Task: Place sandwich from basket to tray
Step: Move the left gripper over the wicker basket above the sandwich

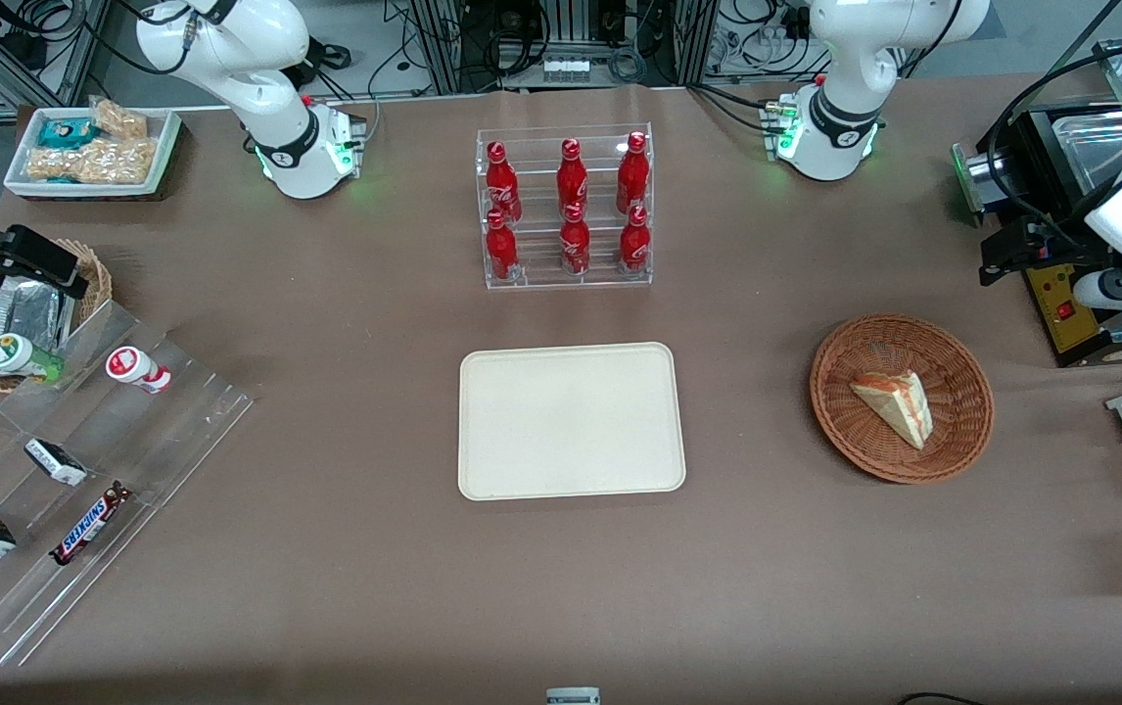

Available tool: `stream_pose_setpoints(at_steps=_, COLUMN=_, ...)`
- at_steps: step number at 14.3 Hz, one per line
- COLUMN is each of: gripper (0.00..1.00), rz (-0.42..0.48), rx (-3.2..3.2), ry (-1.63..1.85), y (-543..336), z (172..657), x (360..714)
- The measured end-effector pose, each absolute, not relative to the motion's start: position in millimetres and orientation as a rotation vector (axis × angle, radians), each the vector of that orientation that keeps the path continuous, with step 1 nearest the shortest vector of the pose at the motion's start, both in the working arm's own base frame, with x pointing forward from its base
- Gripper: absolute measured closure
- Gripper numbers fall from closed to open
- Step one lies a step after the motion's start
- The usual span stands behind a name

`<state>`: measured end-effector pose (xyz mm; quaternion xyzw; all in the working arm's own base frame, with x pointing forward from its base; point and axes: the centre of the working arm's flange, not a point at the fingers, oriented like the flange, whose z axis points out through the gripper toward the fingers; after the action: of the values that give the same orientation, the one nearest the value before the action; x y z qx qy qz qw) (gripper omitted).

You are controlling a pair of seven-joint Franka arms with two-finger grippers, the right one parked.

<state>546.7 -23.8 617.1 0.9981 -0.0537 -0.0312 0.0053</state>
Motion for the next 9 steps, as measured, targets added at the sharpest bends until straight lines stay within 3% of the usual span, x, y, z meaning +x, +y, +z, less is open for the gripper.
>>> stream_pose_setpoints(at_steps=9, gripper=0.0, rz=-0.126, rx=3.124, ry=-0.167, y=-23.6, z=608.1, x=548.0)
